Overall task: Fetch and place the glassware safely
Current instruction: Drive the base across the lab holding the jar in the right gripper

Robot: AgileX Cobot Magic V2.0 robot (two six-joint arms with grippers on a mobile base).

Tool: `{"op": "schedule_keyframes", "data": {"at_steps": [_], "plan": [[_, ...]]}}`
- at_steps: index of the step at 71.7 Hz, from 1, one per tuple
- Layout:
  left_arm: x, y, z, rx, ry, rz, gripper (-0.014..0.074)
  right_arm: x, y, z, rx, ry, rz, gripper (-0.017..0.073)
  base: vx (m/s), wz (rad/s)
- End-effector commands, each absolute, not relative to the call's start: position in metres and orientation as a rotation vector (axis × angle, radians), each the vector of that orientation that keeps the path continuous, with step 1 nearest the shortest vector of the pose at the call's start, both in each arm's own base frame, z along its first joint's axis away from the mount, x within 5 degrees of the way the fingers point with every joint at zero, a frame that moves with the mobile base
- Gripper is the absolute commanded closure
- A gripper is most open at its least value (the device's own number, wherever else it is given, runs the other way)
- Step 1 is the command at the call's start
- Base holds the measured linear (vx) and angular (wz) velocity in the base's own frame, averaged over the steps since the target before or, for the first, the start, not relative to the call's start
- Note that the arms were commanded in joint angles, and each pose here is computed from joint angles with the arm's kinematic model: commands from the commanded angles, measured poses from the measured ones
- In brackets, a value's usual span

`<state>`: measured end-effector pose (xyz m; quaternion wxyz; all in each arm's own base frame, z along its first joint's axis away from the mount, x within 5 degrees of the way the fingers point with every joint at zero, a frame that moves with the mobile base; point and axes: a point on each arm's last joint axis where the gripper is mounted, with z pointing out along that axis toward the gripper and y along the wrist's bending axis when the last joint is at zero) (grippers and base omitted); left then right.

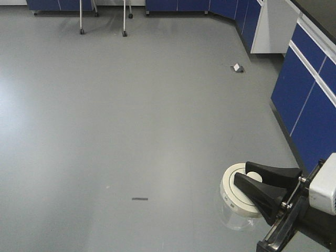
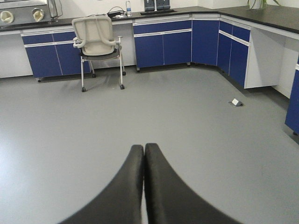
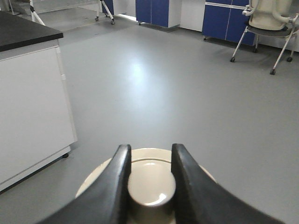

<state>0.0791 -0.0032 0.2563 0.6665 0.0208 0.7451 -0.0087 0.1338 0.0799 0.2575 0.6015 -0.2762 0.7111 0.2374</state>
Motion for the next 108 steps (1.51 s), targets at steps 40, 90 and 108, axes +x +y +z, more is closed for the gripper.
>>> {"op": "schedule_keyframes", "data": {"at_steps": [40, 90, 108], "plan": [[0.0801, -0.0039, 0.2712, 0.043, 1.592, -0.034, 0.0601, 0.1335, 0.0830, 0.2734, -0.632, 1.568, 0.598, 0.0563, 0.69, 0.06], [0.0801, -0.0039, 0.2712, 0.043, 1.592, -0.034, 0.0601, 0.1334, 0.0830, 0.2734, -0.632, 1.567, 0.598, 0.0563, 0.68, 0.00], [0.0801, -0.0039, 0.2712, 0.043, 1.592, -0.034, 0.0601, 0.1335, 0.0829, 0.2734, -0.631, 1.568, 0.597, 0.0563, 0.67, 0.01]]}}
